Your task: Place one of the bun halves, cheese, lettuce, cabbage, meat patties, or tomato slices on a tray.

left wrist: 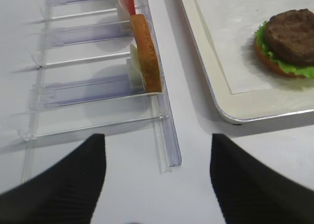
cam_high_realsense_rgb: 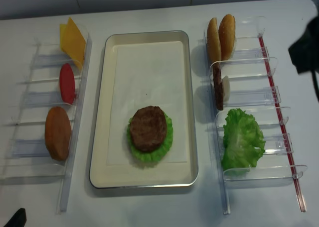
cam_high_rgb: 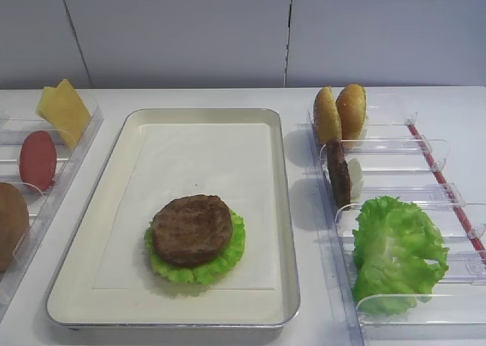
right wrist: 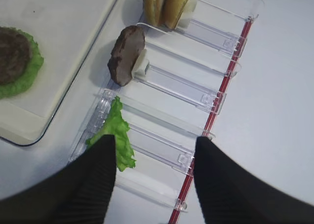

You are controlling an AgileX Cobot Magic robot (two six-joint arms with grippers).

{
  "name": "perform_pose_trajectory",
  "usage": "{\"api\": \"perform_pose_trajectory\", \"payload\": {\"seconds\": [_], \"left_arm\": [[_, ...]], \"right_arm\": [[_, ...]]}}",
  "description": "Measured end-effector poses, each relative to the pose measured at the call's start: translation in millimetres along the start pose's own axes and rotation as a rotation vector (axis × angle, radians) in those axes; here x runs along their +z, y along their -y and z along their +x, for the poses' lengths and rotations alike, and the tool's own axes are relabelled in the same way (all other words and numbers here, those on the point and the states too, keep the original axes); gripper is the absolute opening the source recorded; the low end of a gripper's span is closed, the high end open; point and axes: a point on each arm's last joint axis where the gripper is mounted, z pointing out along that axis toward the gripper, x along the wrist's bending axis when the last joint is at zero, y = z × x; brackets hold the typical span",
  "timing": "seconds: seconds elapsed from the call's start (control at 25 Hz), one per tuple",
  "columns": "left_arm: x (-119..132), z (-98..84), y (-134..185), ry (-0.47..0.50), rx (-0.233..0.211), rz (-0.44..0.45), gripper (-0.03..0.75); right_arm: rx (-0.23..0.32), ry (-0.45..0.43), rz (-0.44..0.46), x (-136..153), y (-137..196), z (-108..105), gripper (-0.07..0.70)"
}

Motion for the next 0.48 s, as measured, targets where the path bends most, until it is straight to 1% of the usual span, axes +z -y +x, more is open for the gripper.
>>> {"api": "perform_pose_trajectory", "payload": {"seconds": [0.16,0.32,0.48], "left_arm": [[0,0.0,0,0.000,0.000,0.000,0.462],[0,0.0,0,0.000,0.000,0.000,0.462],[0,0.0,0,0.000,0.000,0.000,0.462]], "right_arm": [[-0.007,0.013,-0.059,-18,28,4,0.393],[-0.016,0.038,-0.093,-27,55,7,0.393],[0.006,0.042,-0.124,-31,82,10,0.393]]}}
